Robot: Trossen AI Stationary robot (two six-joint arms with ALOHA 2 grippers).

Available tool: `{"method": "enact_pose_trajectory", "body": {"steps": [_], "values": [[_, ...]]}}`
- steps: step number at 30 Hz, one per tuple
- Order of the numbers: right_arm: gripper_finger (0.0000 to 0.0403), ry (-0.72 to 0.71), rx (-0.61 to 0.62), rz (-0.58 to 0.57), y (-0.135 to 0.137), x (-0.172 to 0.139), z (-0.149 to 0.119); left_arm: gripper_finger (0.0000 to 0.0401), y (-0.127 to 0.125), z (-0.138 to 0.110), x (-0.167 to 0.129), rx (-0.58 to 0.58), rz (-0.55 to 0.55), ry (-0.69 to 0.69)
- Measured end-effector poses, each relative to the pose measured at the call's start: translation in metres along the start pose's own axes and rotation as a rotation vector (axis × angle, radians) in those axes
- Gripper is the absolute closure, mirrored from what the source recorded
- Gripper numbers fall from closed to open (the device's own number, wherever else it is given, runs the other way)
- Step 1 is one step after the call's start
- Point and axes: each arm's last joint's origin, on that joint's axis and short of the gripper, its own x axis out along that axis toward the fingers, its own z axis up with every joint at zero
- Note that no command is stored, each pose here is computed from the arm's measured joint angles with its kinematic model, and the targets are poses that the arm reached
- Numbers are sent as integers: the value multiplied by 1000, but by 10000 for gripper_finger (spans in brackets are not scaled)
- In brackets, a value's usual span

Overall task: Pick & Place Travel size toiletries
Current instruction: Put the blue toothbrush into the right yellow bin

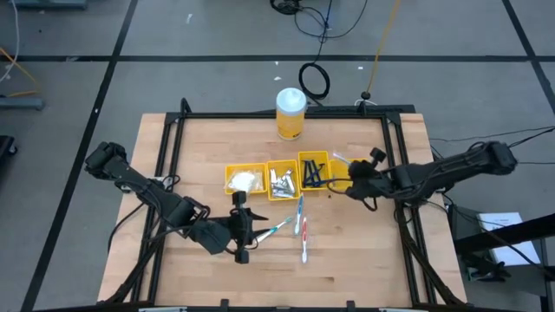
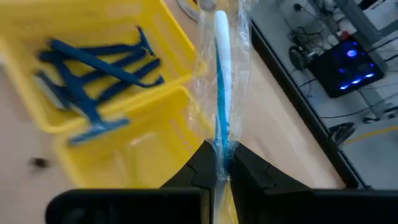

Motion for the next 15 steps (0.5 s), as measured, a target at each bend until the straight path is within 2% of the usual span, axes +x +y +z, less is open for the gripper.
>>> {"method": "enact_pose_trajectory", "body": {"steps": [8, 15], "values": [[377, 17, 41, 27, 3, 28, -21, 277, 0, -1, 0, 3, 1, 5], [328, -14, 90, 32, 3, 32, -21, 277, 0, -1, 0, 2, 1, 5]]}}
